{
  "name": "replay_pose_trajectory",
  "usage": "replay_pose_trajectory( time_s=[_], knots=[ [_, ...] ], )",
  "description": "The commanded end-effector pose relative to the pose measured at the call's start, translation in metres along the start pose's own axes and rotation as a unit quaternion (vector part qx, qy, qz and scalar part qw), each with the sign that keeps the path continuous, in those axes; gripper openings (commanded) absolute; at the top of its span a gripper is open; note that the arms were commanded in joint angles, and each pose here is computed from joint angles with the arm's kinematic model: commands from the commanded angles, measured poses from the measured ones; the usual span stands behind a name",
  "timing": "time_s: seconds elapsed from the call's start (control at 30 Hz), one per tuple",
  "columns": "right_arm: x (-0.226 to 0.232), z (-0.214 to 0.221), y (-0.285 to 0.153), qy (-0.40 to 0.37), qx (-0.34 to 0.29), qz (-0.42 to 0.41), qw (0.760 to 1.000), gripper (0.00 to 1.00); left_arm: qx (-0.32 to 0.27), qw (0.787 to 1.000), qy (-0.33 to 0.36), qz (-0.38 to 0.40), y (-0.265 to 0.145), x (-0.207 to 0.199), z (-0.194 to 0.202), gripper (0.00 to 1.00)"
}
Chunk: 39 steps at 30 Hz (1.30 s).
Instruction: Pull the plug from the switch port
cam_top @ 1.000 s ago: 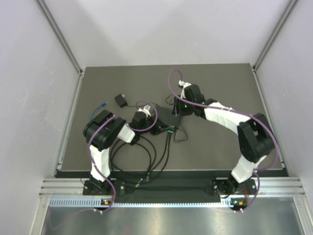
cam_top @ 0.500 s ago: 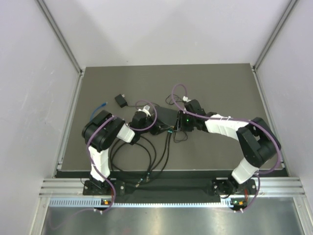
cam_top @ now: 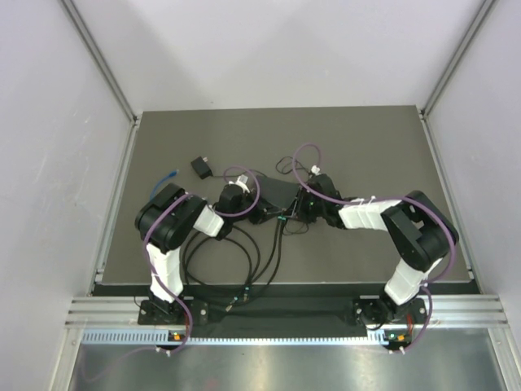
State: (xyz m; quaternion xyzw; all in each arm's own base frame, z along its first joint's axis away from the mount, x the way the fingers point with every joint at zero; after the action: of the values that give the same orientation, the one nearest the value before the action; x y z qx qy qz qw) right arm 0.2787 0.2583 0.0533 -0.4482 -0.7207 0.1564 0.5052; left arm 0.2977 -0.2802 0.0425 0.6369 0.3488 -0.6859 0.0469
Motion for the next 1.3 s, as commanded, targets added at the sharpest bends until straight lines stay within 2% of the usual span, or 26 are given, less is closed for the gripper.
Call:
replay_pose_trajectory(
  time_s=[0.0, 0.1, 0.27, 0.53, 0.77, 1.03, 1.07, 1.13, 1.17, 1.23, 1.27],
  knots=[
    [-0.010, 0.004, 0.011, 0.041, -0.023, 0.032, 0.998, 0.24, 0.015, 0.992, -0.030, -0.118, -0.008, 0.057, 0.013, 0.00],
    [-0.024, 0.003, 0.012, 0.053, -0.045, 0.068, 0.995, 0.18, 0.028, 0.992, -0.025, -0.123, -0.009, 0.062, 0.017, 0.00],
    [-0.023, 0.002, 0.020, 0.068, -0.053, 0.059, 0.995, 0.10, 0.054, 0.991, -0.019, -0.123, -0.008, 0.066, 0.023, 0.00],
    [-0.023, -0.009, 0.023, 0.084, -0.078, 0.077, 0.990, 0.10, 0.076, 0.979, 0.032, -0.187, -0.007, 0.084, 0.036, 0.00],
    [-0.023, -0.012, 0.025, 0.049, -0.067, 0.089, 0.993, 0.14, 0.109, 0.985, -0.018, -0.130, 0.000, 0.081, 0.047, 0.00],
    [-0.022, -0.020, 0.017, 0.004, -0.076, 0.100, 0.992, 0.17, 0.114, 0.982, 0.009, -0.150, -0.014, 0.088, 0.048, 0.00],
    [-0.024, -0.019, 0.017, -0.014, -0.070, 0.104, 0.992, 0.19, 0.101, 0.989, 0.013, -0.111, -0.012, 0.076, 0.041, 0.00],
    [-0.025, -0.021, 0.019, -0.031, -0.064, 0.111, 0.991, 0.19, 0.099, 0.991, -0.051, -0.072, -0.025, 0.075, 0.037, 0.00],
    [-0.025, -0.021, 0.019, -0.037, -0.065, 0.109, 0.991, 0.19, 0.089, 0.994, -0.047, -0.037, -0.024, 0.065, 0.031, 0.00],
    [-0.022, -0.019, 0.019, -0.041, -0.065, 0.105, 0.991, 0.19, 0.084, 0.993, -0.072, -0.030, -0.026, 0.067, 0.032, 0.00],
    [-0.020, -0.020, 0.018, -0.040, -0.067, 0.106, 0.991, 0.20, 0.079, 0.995, -0.067, -0.003, -0.025, 0.059, 0.030, 0.00]
  ],
)
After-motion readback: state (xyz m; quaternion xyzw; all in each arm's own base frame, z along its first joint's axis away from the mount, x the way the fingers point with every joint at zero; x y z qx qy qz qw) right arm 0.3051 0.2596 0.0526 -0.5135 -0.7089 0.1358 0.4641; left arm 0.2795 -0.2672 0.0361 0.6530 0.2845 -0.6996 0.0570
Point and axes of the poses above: each gripper's point midway between its finger pads, its own y axis out along the fingers, its own x axis along the line the jaws close on, z = x × y, the point moved 4 cm from there along -y, back along the fingers, and after that the axes turned 5 degrees about -y, right-handed, at the moved point
